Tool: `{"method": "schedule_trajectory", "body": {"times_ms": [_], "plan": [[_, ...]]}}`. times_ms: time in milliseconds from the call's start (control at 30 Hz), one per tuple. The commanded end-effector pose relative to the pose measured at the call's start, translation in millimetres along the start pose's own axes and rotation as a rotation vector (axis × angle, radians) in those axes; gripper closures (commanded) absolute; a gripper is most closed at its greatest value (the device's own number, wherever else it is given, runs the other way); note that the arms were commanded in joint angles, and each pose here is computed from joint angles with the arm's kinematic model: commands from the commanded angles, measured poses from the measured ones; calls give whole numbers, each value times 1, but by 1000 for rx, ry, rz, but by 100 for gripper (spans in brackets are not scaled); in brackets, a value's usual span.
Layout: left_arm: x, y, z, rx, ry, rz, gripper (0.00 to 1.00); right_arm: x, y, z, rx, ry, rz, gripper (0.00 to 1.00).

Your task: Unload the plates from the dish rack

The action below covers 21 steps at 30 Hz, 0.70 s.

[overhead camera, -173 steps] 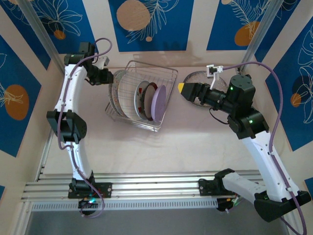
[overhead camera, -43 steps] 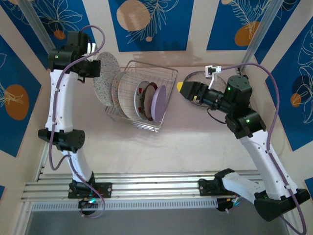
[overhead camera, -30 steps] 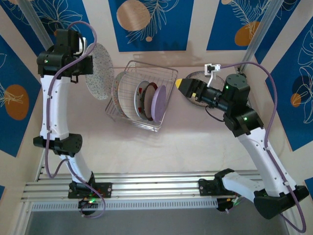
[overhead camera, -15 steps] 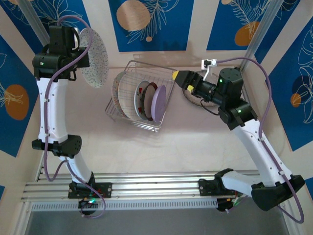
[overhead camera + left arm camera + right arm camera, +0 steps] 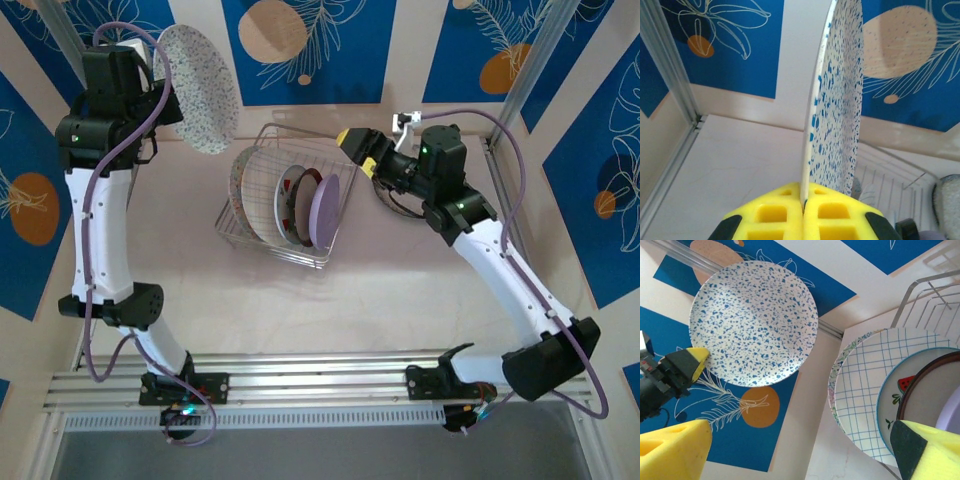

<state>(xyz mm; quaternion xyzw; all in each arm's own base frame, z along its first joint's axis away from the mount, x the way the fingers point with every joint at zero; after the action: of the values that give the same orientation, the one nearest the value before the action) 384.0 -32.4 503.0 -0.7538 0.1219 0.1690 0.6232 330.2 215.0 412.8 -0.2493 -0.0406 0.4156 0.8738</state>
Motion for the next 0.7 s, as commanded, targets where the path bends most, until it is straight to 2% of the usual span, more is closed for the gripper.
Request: {"method": "schedule_trajectory", "body": {"times_ms": [0,267,467,667], "plan": [[-17,-26,-8,-92,79,-114,100,11,-13,13,25,-46,-48,7],[-15,-27,-25,-160,175,-110,100,73,-18,-7,102,-129,-9,7],[-10,-20,-33,-212,228,-70,100,134,-14,-17,134,-227,78,6],[-8,-17,-37,-245,255,-51,100,172,-18,-32,225,-291,91,4]]}}
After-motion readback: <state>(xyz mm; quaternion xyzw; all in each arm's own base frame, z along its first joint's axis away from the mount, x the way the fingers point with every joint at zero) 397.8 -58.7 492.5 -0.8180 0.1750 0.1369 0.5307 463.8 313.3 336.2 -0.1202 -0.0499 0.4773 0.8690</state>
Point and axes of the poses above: each hand's point on the last joint's axis, 136 mm out from that joint toward the fingers, its own x axis out along the fingers, its own z axis along the line the jaws close on, y = z × x, the point moved 3 cm from there along -x, back along the fingers, and after that the axes turned 2 degrees about x, right-handed, at the moved point
